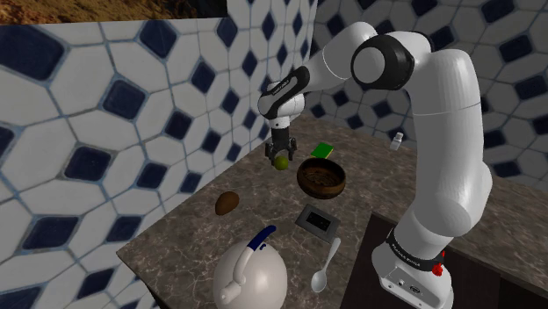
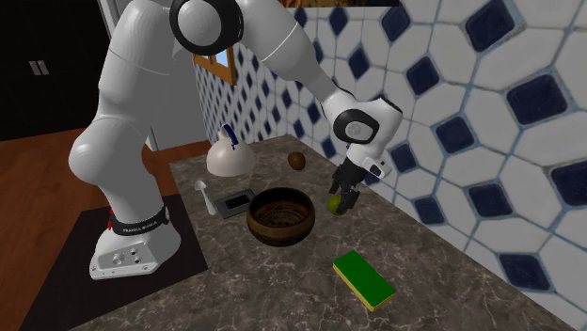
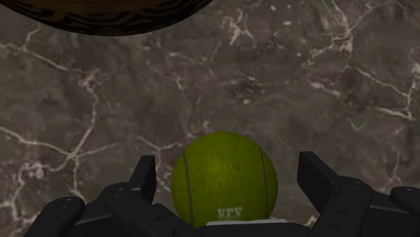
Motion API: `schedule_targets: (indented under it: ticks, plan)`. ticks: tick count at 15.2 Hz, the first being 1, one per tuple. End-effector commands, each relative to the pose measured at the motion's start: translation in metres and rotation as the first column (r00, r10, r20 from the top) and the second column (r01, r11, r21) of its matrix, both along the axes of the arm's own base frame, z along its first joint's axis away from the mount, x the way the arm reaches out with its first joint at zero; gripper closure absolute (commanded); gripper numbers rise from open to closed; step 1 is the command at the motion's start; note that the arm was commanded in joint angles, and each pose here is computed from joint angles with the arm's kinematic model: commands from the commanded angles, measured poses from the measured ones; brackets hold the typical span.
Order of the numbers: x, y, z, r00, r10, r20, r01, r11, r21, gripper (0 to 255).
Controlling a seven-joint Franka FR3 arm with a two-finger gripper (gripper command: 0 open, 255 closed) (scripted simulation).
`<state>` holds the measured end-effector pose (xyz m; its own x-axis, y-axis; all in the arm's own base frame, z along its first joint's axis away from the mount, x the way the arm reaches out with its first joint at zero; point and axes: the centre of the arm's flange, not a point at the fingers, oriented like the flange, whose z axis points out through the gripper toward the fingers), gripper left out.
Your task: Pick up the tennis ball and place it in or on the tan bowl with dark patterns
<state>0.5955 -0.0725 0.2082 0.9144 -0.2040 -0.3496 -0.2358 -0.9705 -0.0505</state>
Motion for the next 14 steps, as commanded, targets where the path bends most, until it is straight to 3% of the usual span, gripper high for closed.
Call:
schedule_targets:
  ticks: [1, 4, 5, 14]
  plan:
    - [-0.0003, -0.0001, -0.0003, 1.000, 0.000, 0.000, 0.000, 1.000, 0.000, 0]
    - [-0.0002, -0.0001, -0.0003, 1.000, 0.000, 0.000, 0.000, 1.000, 0.000, 0]
    - [-0.0002, -0.0001, -0.0003, 1.000, 0.000, 0.000, 0.000, 1.000, 0.000, 255]
    - [-0.0003, -0.0001, -0.0003, 1.000, 0.000, 0.000, 0.000, 1.000, 0.000, 255]
